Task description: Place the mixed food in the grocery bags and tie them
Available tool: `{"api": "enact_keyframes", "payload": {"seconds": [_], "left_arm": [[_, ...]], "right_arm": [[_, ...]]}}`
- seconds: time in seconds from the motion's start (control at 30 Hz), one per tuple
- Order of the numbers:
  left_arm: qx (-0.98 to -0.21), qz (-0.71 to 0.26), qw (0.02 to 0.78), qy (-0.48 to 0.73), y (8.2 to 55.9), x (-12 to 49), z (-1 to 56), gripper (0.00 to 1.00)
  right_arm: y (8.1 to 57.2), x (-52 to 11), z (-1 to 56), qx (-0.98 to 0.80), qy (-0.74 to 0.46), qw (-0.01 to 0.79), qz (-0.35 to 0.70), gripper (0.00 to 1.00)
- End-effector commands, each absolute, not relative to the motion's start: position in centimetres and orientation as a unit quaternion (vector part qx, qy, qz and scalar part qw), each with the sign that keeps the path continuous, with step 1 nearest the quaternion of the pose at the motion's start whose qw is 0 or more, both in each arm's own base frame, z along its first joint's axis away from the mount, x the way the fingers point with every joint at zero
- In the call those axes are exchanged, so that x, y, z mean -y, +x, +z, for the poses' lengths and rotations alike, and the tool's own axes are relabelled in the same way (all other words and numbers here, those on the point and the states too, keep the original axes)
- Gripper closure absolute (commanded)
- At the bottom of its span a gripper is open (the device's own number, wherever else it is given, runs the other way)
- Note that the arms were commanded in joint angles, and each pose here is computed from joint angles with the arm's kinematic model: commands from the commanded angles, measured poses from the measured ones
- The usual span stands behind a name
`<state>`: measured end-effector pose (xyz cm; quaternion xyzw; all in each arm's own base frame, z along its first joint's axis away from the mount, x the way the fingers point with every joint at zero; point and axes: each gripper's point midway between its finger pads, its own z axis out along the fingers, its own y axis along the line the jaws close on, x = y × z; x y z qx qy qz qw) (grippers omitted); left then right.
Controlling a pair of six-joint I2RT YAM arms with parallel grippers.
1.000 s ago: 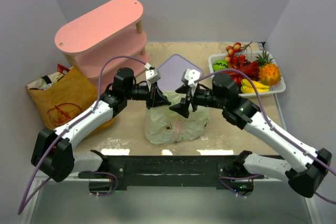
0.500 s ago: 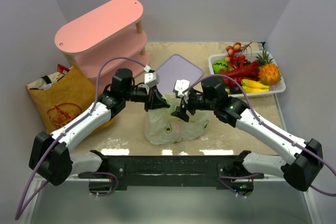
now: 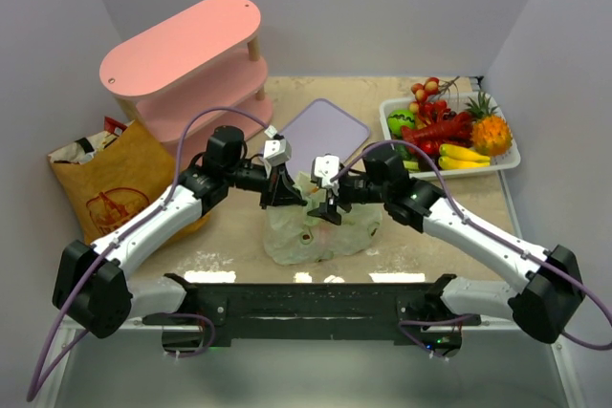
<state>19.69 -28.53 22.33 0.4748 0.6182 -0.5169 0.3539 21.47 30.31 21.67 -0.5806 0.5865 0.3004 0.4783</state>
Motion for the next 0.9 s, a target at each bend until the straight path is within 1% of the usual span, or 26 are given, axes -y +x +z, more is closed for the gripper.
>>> {"api": "enact_keyframes", "payload": {"seconds": [0.0, 0.07, 0.1, 0.17, 0.2, 0.27, 0.3, 0.33, 0.37, 0.4, 0.43, 0.57, 0.7, 0.8, 0.83, 0.87], "left_arm": [[-0.588, -0.515, 0.377, 0.497, 19.6, 28.8, 24.5, 1.00], [-0.586, -0.514, 0.379, 0.499, 19.6, 28.8, 24.6, 1.00], [-0.586, -0.513, 0.380, 0.499, 19.6, 28.8, 24.6, 1.00], [-0.587, -0.514, 0.379, 0.498, 19.6, 28.8, 24.5, 1.00], [-0.588, -0.513, 0.380, 0.498, 19.6, 28.8, 24.5, 1.00], [-0.588, -0.509, 0.384, 0.497, 19.8, 28.8, 24.5, 1.00], [-0.592, -0.504, 0.388, 0.494, 20.0, 28.8, 24.5, 1.00], [-0.594, -0.502, 0.393, 0.491, 20.2, 28.7, 24.5, 1.00], [-0.594, -0.500, 0.397, 0.489, 20.3, 28.7, 24.6, 1.00], [-0.596, -0.495, 0.414, 0.477, 20.7, 28.8, 25.1, 1.00], [-0.593, -0.491, 0.428, 0.472, 21.2, 28.8, 25.4, 1.00], [-0.598, -0.499, 0.442, 0.444, 21.6, 29.0, 26.1, 1.00], [-0.618, -0.470, 0.468, 0.421, 22.8, 28.5, 26.1, 1.00], [-0.622, -0.471, 0.470, 0.412, 23.0, 28.6, 26.1, 1.00], [-0.619, -0.477, 0.467, 0.413, 22.8, 28.7, 26.2, 0.97], [-0.618, -0.484, 0.465, 0.410, 22.7, 28.8, 26.3, 0.91]], "right_arm": [[20.8, -31.6, 22.1, -0.560, -0.600, 0.465, 0.333, 0.25], [21.0, -31.6, 21.8, -0.564, -0.598, 0.464, 0.330, 0.29], [21.1, -31.7, 21.8, -0.565, -0.596, 0.466, 0.328, 0.37], [21.5, -31.8, 22.1, -0.567, -0.590, 0.474, 0.326, 0.47], [21.9, -31.8, 22.2, -0.571, -0.583, 0.481, 0.320, 0.60], [22.6, -31.8, 22.7, -0.575, -0.566, 0.499, 0.315, 0.69], [23.5, -31.6, 22.8, -0.590, -0.550, 0.510, 0.298, 0.78], [23.9, -31.5, 23.1, -0.595, -0.540, 0.518, 0.294, 0.83], [24.4, -31.3, 23.1, -0.604, -0.529, 0.522, 0.286, 0.89], [25.5, -31.0, 23.4, -0.617, -0.503, 0.543, 0.268, 1.00], [26.0, -30.9, 23.4, -0.624, -0.488, 0.550, 0.265, 1.00], [26.6, -31.1, 24.0, -0.618, -0.445, 0.591, 0.264, 1.00], [28.8, -29.3, 24.9, -0.636, -0.395, 0.631, 0.203, 1.00], [29.3, -28.5, 25.9, -0.624, -0.363, 0.665, 0.192, 1.00], [29.4, -28.4, 26.1, -0.619, -0.357, 0.674, 0.188, 1.00], [29.5, -28.3, 26.4, -0.610, -0.352, 0.685, 0.188, 1.00]]}}
